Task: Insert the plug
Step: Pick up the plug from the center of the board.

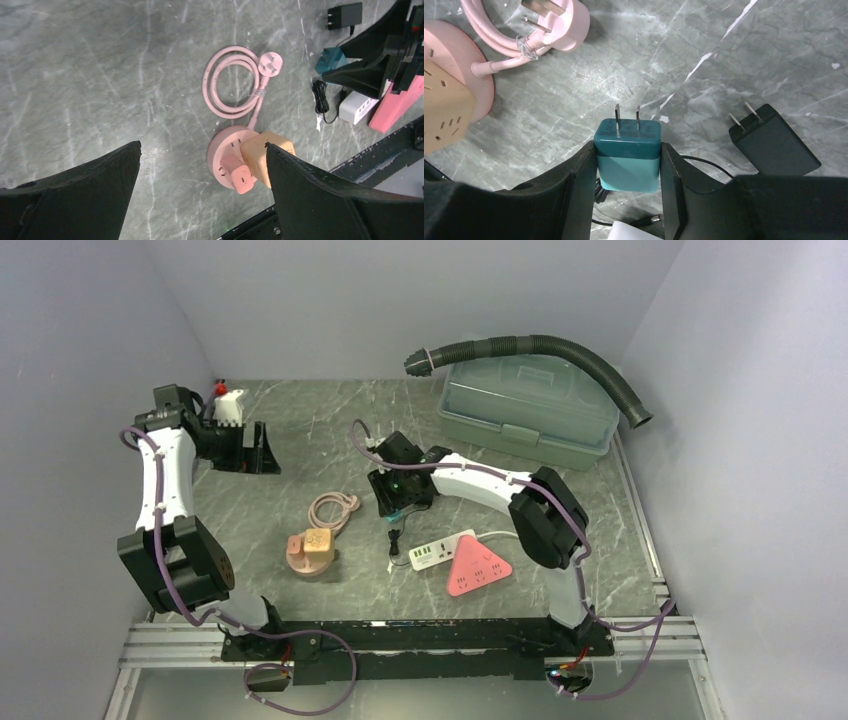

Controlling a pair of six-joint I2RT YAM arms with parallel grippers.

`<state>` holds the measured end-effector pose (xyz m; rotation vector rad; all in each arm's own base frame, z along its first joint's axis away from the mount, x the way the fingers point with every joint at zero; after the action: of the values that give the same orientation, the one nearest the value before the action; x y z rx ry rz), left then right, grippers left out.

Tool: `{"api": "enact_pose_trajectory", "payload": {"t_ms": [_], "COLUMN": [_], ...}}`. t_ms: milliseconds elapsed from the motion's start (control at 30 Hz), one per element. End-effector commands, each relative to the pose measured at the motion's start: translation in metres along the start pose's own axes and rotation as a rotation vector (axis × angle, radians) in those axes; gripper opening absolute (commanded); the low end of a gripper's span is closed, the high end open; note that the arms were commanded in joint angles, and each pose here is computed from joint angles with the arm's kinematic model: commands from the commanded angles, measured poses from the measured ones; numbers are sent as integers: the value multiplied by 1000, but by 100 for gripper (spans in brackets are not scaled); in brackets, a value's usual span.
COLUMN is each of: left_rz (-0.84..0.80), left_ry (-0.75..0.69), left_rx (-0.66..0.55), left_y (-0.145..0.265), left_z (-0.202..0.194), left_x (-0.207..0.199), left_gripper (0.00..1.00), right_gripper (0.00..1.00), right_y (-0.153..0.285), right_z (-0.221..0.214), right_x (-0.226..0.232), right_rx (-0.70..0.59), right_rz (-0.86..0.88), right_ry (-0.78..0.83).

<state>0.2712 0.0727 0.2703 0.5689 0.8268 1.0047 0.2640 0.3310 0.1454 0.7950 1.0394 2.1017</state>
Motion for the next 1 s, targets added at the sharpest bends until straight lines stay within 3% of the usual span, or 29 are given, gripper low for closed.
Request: {"api": "enact_pose_trajectory", "payload": {"t_ms": [0, 133, 233, 400, 600, 767, 967], "left_rz": [-35, -75, -204, -358, -479, -531, -517], "left_ry": [-49, -58, -129, -506, -970, -1217, -1434], "left_rx": [-6, -7, -35, -202, -301, -487, -542], "left_y": [-2, -3, -1, 16, 46, 62, 61], "left_z": [-1, -3, -7, -20, -24, -19, -27], "left_x": [-22, -32, -46, -72, -99, -130, -156], "left_gripper": [100, 100, 100, 100, 100, 100, 100], "right_gripper": [22, 22, 22, 22, 25, 29, 32], "right_y": [19, 34, 59, 99, 127, 143, 156], "right_z": [16, 19, 24, 39, 61, 78, 90], "right_x": [8, 17, 26, 40, 54, 69, 78], "right_rx": [-89, -166, -199, -246, -280, -289, -270], "right_rz": [68, 179, 365, 636, 856, 1052, 1171], "right_ry": [26, 77, 163, 252, 277, 268, 274]}}
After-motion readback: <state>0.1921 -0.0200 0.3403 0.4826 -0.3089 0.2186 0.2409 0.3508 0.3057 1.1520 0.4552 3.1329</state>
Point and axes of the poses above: each gripper's point midway between its finger pads, its own y axis back along the fingers, its own x axis along the line the jaws close on, z = x × y, the point moved 10 cm from there along y, back along the fingers, and after that the axes turned 1 degree about y, right-handed, at the moved point
